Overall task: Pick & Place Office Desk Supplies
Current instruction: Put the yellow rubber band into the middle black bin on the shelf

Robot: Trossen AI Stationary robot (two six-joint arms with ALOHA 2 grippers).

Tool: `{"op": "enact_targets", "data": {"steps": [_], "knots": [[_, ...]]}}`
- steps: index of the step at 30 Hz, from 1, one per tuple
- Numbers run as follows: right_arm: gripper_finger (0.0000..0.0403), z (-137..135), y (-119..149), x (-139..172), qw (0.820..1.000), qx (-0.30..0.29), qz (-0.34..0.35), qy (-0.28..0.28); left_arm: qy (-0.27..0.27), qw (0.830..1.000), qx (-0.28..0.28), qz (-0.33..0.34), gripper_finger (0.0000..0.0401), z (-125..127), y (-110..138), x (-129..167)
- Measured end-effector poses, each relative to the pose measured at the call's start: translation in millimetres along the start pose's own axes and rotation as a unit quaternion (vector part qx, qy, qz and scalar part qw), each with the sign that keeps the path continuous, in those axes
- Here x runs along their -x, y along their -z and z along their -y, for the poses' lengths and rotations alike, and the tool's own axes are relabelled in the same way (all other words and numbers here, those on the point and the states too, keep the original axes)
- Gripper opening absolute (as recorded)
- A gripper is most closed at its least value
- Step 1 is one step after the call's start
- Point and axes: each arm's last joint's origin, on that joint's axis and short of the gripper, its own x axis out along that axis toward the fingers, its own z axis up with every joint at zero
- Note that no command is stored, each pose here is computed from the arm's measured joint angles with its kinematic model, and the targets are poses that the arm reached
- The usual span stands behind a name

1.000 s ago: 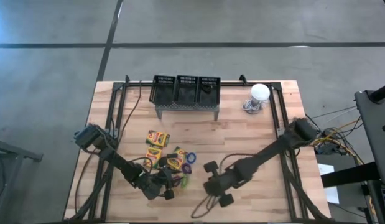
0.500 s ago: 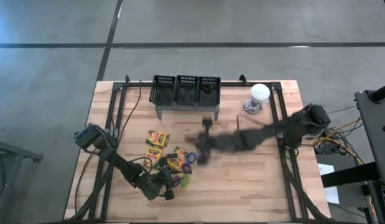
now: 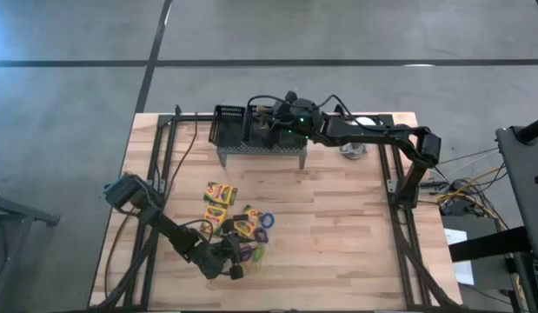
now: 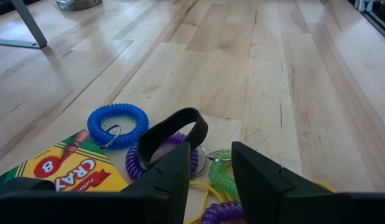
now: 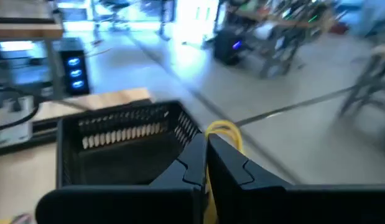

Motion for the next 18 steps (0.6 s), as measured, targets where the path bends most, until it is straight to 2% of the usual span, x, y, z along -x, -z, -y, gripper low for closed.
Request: {"op": "enact_targets", "data": {"steps": [3,9,14,18], "knots": [[0.0008,7.3,4.1,-1.1,0.999,-0.030,-0.022,-0.040,0.000,1.000,-0.001,-0.001,0.0122,-0.1,0.2,0.0],[0.0018,5.7,8.8,2.6,0.997,-0.032,-0.060,-0.047,-0.001,1.000,-0.001,-0.001,0.0122,-0.2,0.3,0.0],[0.0062,5.9,6.0,4.8,0.995,-0.035,-0.082,-0.046,-0.001,1.000,-0.001,-0.001,0.0122,-0.2,0.3,0.0],[0.0102,-2.9,-13.4,15.4,0.994,-0.019,-0.095,-0.058,-0.001,1.000,0.000,-0.002,0.0122,-0.2,0.4,0.0]]}}
